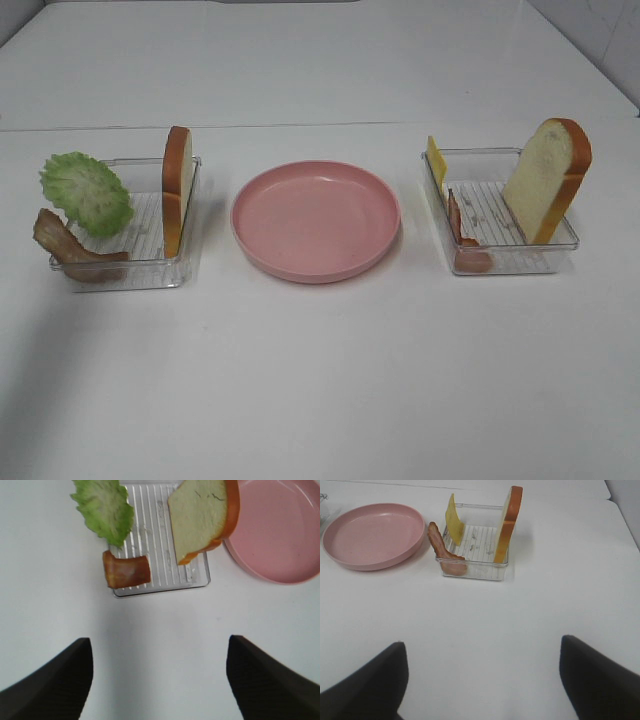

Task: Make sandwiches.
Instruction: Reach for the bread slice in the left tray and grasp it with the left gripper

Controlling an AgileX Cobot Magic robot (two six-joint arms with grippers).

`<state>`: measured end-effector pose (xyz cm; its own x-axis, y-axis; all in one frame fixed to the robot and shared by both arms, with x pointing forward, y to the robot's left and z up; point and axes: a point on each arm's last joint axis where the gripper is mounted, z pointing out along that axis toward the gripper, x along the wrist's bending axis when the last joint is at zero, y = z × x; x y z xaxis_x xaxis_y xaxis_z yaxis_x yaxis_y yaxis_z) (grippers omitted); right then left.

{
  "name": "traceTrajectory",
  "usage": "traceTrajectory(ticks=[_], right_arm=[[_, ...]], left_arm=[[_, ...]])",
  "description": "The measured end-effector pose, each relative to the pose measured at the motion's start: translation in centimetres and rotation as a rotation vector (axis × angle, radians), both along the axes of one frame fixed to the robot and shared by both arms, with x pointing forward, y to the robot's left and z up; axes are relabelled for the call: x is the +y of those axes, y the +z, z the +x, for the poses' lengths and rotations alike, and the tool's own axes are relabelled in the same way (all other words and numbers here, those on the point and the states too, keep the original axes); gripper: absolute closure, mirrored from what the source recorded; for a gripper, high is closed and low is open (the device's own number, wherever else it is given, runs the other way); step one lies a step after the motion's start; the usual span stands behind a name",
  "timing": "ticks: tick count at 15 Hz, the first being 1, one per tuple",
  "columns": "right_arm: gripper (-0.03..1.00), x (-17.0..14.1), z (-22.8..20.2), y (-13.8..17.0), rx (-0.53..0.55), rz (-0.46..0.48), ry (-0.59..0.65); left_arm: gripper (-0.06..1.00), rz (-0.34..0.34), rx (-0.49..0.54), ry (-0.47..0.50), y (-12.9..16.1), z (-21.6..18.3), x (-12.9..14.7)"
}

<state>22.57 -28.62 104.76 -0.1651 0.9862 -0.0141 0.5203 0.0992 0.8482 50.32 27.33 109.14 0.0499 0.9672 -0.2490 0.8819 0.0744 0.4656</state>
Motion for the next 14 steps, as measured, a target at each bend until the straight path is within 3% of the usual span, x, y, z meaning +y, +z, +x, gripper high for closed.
traceTrajectory(ticks=[4,8,10,14], right_arm=[[0.19,0.0,0.0,0.0,0.0,0.0,0.0],[0.19,0.0,0.0,0.0,0.0,0.0,0.0],[0.19,0.0,0.0,0.0,0.0,0.0,0.0],[0.19,0.0,0.0,0.0,0.0,0.0,0.0]], left_arm=[[0.24,0.021,0.114,-0.093,-0.4,5.2,-4.4],[0.24,0.136,0.208,-0.055,-1.9,8.8,-8.2],[0.24,0.196,0.272,-0.038,-4.1,11.3,-10.7],[0.24,0.202,0.289,-0.035,-6.4,13.8,-12.4]])
